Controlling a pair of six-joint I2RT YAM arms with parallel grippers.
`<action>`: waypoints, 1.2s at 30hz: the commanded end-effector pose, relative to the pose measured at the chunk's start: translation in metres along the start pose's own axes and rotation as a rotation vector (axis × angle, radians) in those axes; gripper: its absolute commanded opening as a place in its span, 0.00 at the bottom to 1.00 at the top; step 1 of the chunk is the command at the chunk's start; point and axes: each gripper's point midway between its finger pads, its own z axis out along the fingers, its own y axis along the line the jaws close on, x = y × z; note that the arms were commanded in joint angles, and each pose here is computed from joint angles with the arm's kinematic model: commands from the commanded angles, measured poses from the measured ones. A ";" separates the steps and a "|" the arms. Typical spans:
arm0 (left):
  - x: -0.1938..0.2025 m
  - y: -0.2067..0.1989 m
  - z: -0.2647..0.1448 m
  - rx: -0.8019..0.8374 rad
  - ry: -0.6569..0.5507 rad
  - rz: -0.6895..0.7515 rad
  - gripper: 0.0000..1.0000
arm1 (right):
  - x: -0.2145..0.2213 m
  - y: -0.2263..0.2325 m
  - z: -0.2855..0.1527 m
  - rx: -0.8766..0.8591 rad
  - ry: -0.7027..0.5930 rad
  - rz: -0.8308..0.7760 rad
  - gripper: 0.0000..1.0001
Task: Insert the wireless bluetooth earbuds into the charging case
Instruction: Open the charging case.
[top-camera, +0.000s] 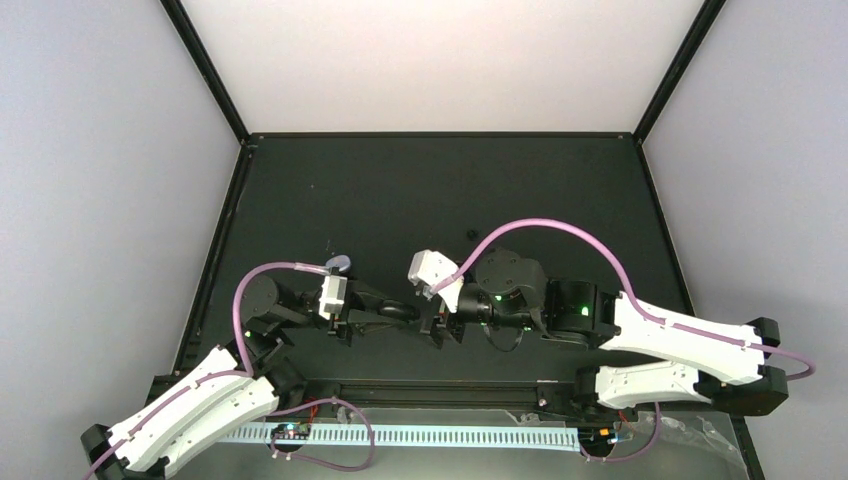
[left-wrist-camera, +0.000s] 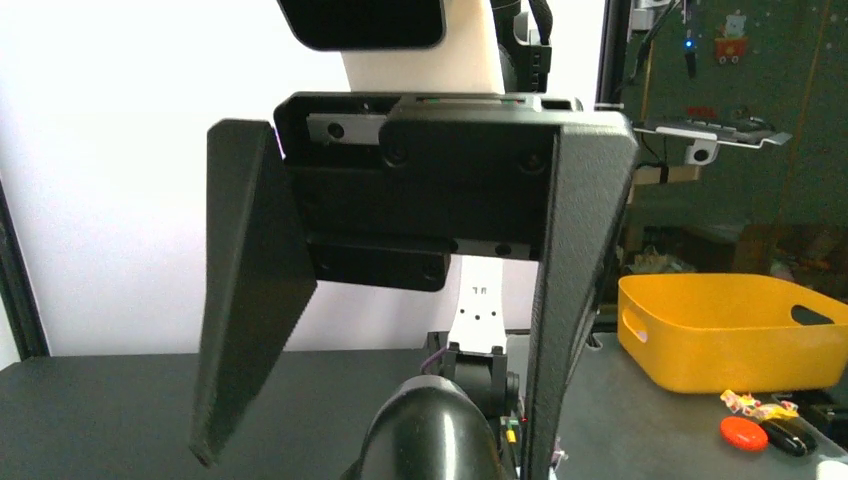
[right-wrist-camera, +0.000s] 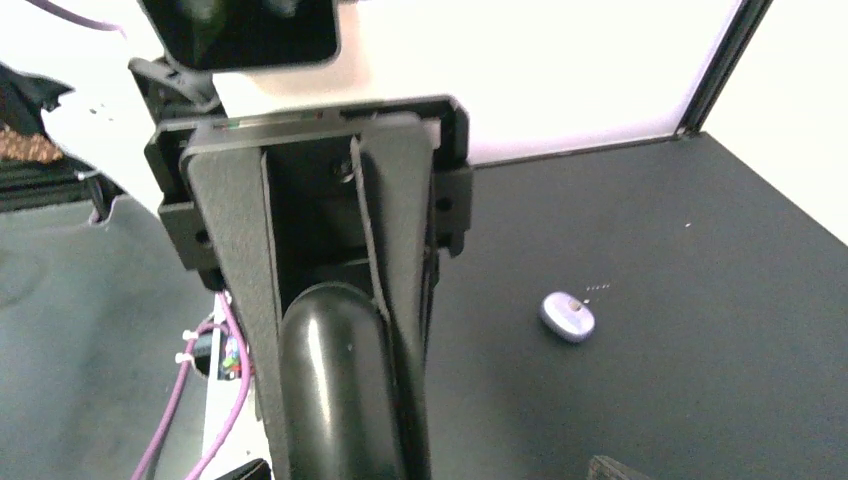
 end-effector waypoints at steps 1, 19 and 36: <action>-0.013 -0.005 -0.001 0.013 -0.043 0.019 0.02 | -0.030 -0.013 -0.014 0.071 -0.131 0.033 0.82; -0.008 -0.009 -0.002 0.030 -0.030 0.024 0.01 | -0.031 -0.035 -0.018 0.198 -0.142 0.064 0.82; -0.005 -0.007 -0.003 0.010 -0.024 0.022 0.02 | -0.031 -0.043 -0.027 0.242 -0.158 0.087 0.81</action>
